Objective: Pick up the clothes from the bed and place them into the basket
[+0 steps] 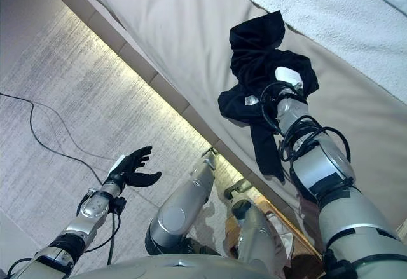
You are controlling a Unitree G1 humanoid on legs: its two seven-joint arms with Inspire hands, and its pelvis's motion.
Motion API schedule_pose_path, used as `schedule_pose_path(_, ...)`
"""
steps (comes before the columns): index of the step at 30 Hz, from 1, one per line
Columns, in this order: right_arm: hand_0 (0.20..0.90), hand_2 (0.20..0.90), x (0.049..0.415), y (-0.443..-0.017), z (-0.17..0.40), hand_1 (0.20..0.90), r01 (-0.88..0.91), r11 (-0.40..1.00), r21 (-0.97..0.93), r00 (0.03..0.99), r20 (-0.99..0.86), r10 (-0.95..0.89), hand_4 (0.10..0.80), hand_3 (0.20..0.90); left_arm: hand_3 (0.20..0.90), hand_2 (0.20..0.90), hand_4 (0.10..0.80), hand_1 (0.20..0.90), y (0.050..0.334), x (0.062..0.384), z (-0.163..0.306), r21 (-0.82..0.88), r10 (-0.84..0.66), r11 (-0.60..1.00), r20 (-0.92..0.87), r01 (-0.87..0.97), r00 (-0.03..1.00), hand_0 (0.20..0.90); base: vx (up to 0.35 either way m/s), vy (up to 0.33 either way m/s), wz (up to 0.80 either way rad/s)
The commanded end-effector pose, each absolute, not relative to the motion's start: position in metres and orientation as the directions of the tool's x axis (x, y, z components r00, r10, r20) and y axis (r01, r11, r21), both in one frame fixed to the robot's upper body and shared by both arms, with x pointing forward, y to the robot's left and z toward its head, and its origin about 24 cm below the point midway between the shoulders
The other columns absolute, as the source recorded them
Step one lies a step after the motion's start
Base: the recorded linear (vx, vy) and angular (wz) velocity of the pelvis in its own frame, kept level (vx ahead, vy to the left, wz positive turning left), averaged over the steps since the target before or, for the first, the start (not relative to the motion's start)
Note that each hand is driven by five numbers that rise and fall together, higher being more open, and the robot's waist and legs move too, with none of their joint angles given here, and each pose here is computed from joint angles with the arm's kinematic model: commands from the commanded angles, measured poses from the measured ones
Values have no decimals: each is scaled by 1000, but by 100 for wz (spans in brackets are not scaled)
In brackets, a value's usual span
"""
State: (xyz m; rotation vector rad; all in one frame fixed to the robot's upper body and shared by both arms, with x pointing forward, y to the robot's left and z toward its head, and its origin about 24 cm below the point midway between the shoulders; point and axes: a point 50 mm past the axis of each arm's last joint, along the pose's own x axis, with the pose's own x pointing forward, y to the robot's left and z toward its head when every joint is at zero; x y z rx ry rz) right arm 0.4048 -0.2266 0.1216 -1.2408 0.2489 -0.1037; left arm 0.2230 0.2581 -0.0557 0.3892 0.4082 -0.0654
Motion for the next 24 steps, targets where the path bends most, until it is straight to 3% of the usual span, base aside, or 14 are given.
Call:
schedule_pose_path(1,300,300,403,-218,114,300,-45,432,-901,979,-125,-159,100,200,900,900,800,900,279,215,-48,397,72,914,-373,89,925,900,-8,-13,-3)
schedule_pose_path(11,300,300,396,-244,113,300,68,610,-790,960,-114,-255,100,200,900,900,800,900,284,202,-60,408,103,909,-428,90,898,900,1,7,6)
schedule_pose_path(16,300,300,390,-254,105,300,194,816,-544,943,-127,-308,100,200,900,900,800,900,282,198,-64,405,94,908,-449,108,889,900,16,-2,0)
schedule_pose_path(24,300,300,378,-263,90,300,307,895,-323,930,-99,-355,100,200,900,900,800,900,278,177,-84,397,108,908,-531,135,841,900,7,53,-19)
